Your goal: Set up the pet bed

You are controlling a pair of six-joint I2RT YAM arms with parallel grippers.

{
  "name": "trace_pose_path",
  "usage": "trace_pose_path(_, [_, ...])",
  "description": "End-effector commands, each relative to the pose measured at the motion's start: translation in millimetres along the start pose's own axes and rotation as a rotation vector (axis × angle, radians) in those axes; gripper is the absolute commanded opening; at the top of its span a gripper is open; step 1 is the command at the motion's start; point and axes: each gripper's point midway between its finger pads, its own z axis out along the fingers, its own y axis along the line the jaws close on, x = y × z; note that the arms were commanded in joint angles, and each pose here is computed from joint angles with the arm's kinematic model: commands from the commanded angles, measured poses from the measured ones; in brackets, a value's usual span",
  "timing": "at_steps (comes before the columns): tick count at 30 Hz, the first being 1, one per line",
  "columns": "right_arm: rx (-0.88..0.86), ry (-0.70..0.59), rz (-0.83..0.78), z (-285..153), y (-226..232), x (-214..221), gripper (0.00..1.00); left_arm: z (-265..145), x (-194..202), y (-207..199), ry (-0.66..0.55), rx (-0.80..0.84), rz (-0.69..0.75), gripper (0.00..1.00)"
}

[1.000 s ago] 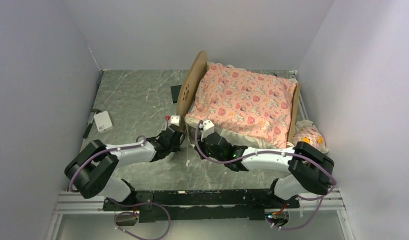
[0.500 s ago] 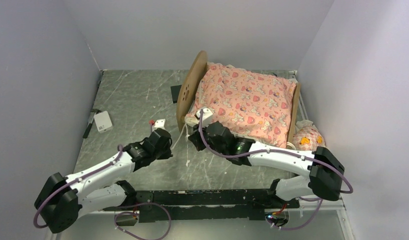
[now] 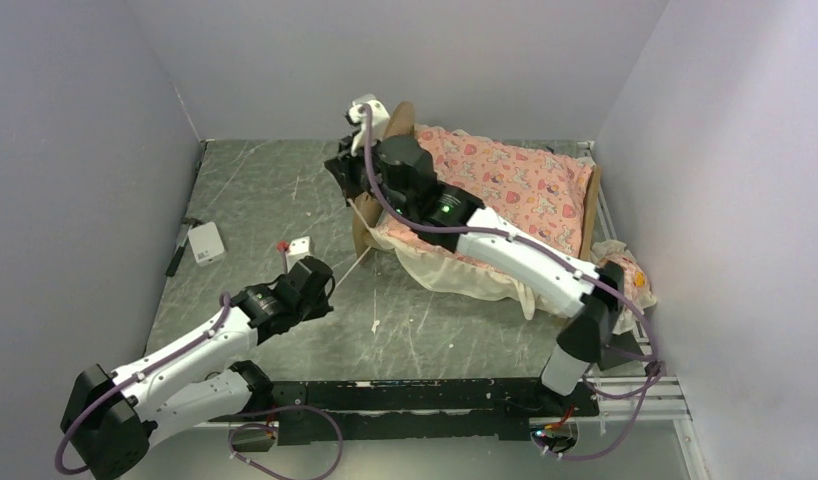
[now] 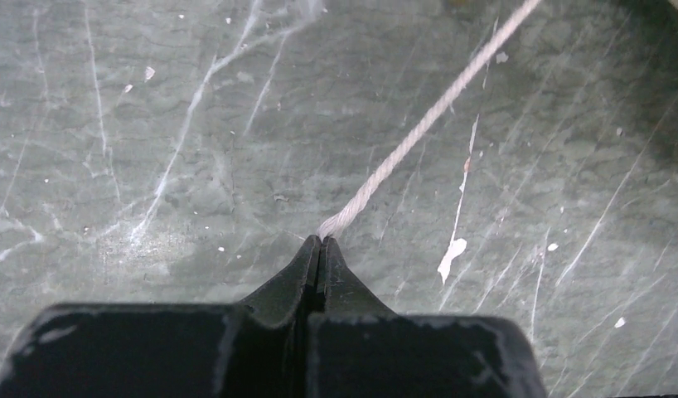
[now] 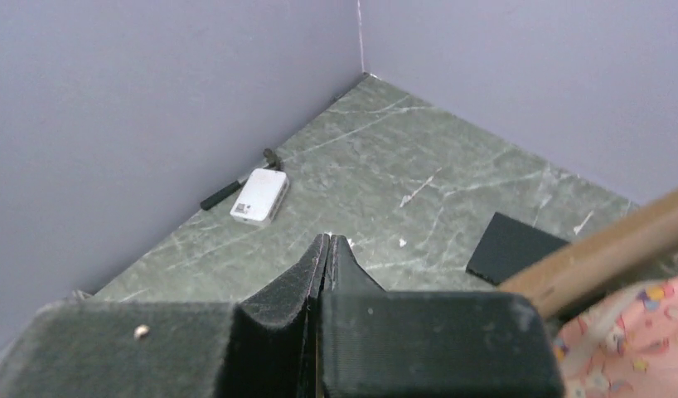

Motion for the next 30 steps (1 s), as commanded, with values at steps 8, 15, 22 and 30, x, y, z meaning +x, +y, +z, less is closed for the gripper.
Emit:
trace_pose_path(8, [-0.102,0.008,-0.118,61.0,14.6,-4.0,0.00,0.4,-5.6,29.0,-0.011,-0.002,-0.215,0.00])
trace_pose_path(15, [-0.208,0.145,-0.067,32.8,24.2,57.3,0.00,3.9,9.1,22.0,0.057,0.067,-0.218,0.00])
trace_pose_path(22, [-0.170,0.331,-0.059,-18.4,3.9,156.0,0.23,14.8,25.2,5.8,0.135,0.150,-0.187,0.00])
trace_pose_path(30, [-0.002,0.374,-0.065,-58.0,-25.1,240.7,0.23,16.5,17.4,5.5,0.124,0.132,-0.141,0.00])
